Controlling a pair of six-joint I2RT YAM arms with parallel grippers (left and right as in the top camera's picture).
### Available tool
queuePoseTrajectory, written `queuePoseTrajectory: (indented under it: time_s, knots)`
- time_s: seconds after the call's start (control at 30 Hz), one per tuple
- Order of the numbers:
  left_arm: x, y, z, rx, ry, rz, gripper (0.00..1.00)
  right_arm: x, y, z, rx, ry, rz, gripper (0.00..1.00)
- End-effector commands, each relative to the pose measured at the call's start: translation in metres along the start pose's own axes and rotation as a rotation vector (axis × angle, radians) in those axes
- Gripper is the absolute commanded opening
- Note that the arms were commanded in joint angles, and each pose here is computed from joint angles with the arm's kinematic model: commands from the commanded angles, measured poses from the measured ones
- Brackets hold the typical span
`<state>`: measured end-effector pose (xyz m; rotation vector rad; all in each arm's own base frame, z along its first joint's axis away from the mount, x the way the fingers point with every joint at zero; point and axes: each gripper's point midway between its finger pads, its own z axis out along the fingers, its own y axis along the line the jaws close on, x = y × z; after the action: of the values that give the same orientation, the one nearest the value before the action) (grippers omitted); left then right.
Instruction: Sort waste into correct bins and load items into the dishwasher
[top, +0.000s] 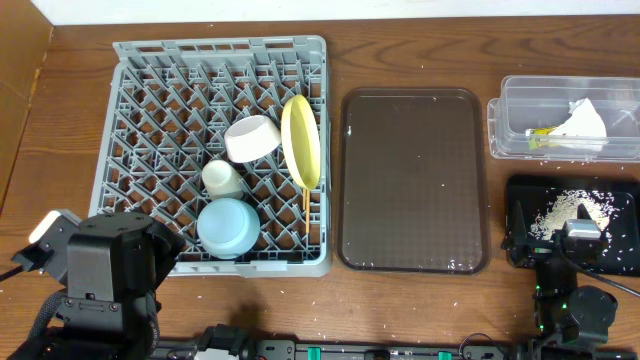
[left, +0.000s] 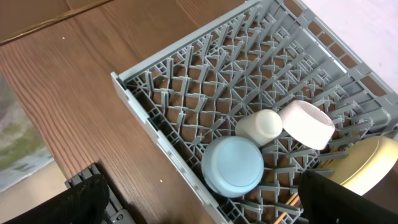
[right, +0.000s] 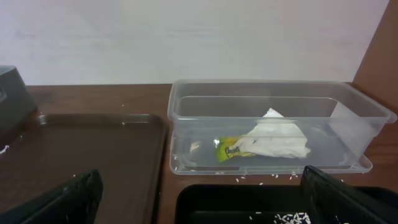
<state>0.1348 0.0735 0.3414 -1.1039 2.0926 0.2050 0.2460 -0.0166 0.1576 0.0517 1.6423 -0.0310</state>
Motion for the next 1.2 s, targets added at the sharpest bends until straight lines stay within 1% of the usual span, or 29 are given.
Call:
queuePoseTrajectory:
  time_s: [0.0, 0.03, 0.13, 0.33, 0.43, 0.53, 0.67, 0.73, 0.83, 0.97, 1.17]
  knots:
    - [-0.003, 0.002, -0.002, -0.008, -0.014, -0.015, 0.98, 0.000, -0.004, 0.000, 0.019, -0.001, -0.015, 0.99]
    - [-0.003, 0.002, -0.002, -0.008, -0.014, -0.015, 0.98, 0.000, -0.004, 0.000, 0.019, -0.001, -0.015, 0.99]
    - [0.001, 0.009, -0.002, -0.033, 0.001, 0.062, 0.98, 0.000, -0.004, 0.000, 0.019, -0.001, -0.015, 0.99]
    - [0.009, 0.000, 0.008, -0.006, 0.024, 0.065, 0.98, 0.000, -0.004, 0.000, 0.019, -0.001, -0.015, 0.99]
    - [0.014, -0.028, 0.026, 0.104, -0.001, 0.160, 0.98, 0.000, -0.004, 0.000, 0.019, -0.001, -0.015, 0.99]
    - [0.025, -0.060, 0.043, 0.267, -0.041, 0.296, 0.98, 0.000, -0.004, 0.000, 0.019, -0.001, -0.015, 0.99]
    - [0.048, -0.091, 0.063, 0.467, -0.119, 0.377, 0.98, 0.000, -0.004, 0.000, 0.019, -0.001, -0.015, 0.99]
    - [0.061, -0.096, 0.076, 0.520, -0.147, 0.378, 0.98, 0.000, -0.004, 0.000, 0.019, -0.001, -0.015, 0.99]
    - [0.076, -0.096, 0.094, 0.557, -0.196, 0.353, 0.98, 0.000, -0.004, 0.000, 0.019, -0.001, -0.015, 0.99]
    - [0.091, -0.095, 0.114, 0.624, -0.298, 0.301, 0.98, 0.000, -0.004, 0.000, 0.019, -0.001, -0.015, 0.99]
    - [0.098, -0.098, 0.121, 0.730, -0.437, 0.234, 0.98, 0.000, -0.004, 0.000, 0.019, -0.001, -0.015, 0.99]
